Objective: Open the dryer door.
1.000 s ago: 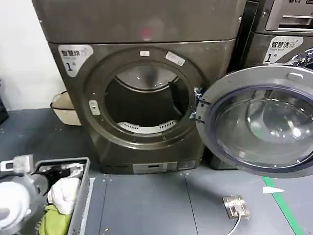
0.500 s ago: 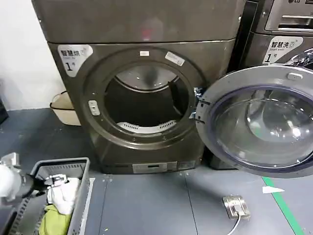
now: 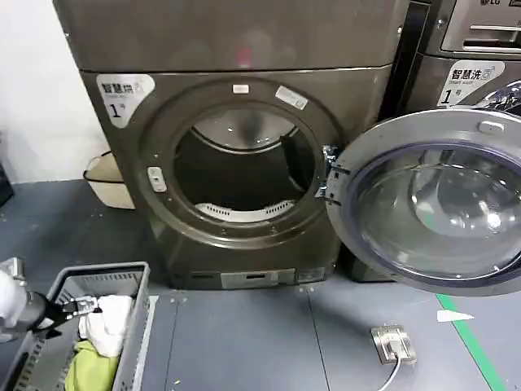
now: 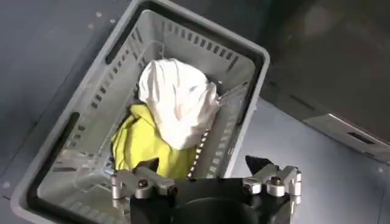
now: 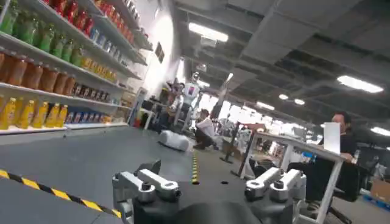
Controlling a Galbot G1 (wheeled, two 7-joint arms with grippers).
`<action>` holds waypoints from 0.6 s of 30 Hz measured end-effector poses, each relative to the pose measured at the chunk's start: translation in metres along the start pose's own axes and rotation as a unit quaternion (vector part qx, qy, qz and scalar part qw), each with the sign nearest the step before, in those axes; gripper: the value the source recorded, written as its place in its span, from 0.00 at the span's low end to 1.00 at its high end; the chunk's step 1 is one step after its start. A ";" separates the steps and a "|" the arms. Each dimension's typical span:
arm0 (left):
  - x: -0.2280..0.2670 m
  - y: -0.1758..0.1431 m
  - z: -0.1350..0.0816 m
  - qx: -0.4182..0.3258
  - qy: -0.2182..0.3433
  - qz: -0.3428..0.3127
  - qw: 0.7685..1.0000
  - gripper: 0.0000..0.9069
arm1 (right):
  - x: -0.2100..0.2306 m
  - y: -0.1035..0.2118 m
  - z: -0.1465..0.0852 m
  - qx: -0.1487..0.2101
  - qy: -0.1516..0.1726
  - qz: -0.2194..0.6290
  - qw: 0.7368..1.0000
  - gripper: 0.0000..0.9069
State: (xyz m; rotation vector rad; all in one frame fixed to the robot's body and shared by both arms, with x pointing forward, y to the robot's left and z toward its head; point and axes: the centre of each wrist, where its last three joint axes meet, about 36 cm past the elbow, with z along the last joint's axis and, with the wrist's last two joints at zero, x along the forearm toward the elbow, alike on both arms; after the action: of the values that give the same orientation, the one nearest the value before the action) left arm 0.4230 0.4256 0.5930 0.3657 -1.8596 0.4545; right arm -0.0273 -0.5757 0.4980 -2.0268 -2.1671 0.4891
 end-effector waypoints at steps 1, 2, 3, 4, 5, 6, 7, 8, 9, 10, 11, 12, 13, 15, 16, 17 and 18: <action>-0.001 0.000 0.000 0.000 0.001 -0.001 1.000 1.00 | 0.000 0.000 0.000 0.000 0.000 0.000 1.000 1.00; -0.001 0.001 0.000 0.000 0.002 -0.001 1.000 1.00 | 0.000 0.000 0.000 0.000 0.000 0.000 1.000 1.00; -0.002 0.001 0.000 0.001 0.002 -0.002 1.000 1.00 | 0.001 0.000 0.000 0.001 0.001 -0.001 1.000 1.00; -0.002 0.001 0.000 0.001 0.003 -0.002 1.000 1.00 | 0.002 0.001 0.000 0.002 0.002 -0.001 1.000 1.00; -0.002 0.002 0.000 0.002 0.003 -0.002 1.000 1.00 | 0.002 0.002 0.001 0.002 0.003 -0.001 1.000 1.00; -0.002 0.002 0.000 0.002 0.003 -0.002 1.000 1.00 | 0.004 0.002 0.001 0.003 0.005 -0.003 1.000 1.00; -0.002 0.002 0.000 0.003 0.004 -0.002 1.000 1.00 | 0.004 0.003 0.001 0.003 0.005 -0.003 1.000 1.00; -0.003 0.002 0.000 0.002 0.004 -0.002 1.000 1.00 | 0.005 0.003 0.001 0.003 0.006 -0.003 1.000 1.00; -0.002 0.002 0.000 0.002 0.004 -0.002 1.000 1.00 | 0.005 0.004 0.002 0.003 0.006 -0.003 1.000 1.00; -0.002 0.002 0.000 0.002 0.005 -0.002 1.000 1.00 | 0.006 0.004 0.002 0.003 0.008 -0.003 1.000 1.00; -0.002 0.002 0.000 0.002 0.005 -0.002 1.000 1.00 | 0.006 0.005 0.003 0.003 0.009 -0.003 1.000 1.00; -0.002 0.002 -0.001 0.002 0.005 -0.002 1.000 1.00 | 0.006 0.005 0.003 0.004 0.009 -0.003 1.000 1.00; -0.002 0.002 -0.001 0.002 0.005 -0.002 1.000 1.00 | 0.007 0.006 0.003 0.006 0.010 -0.002 1.000 1.00; -0.003 0.003 -0.001 0.003 0.006 -0.004 1.000 1.00 | 0.007 0.007 0.003 0.012 0.015 0.001 1.000 1.00; -0.004 0.003 -0.001 0.003 0.006 -0.005 1.000 1.00 | 0.007 0.008 0.002 0.012 0.015 0.001 1.000 1.00; -0.004 0.003 -0.001 0.003 0.007 -0.005 1.000 1.00 | 0.007 0.008 0.002 0.012 0.015 0.001 1.000 1.00; -0.004 0.003 -0.001 0.003 0.007 -0.005 1.000 1.00 | 0.007 0.008 0.002 0.012 0.015 0.001 1.000 1.00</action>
State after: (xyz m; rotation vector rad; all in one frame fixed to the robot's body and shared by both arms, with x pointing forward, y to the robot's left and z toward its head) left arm 0.4234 0.4290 0.5886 0.3756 -1.8416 0.4552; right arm -0.0214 -0.5685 0.4923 -2.0112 -2.1318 0.4795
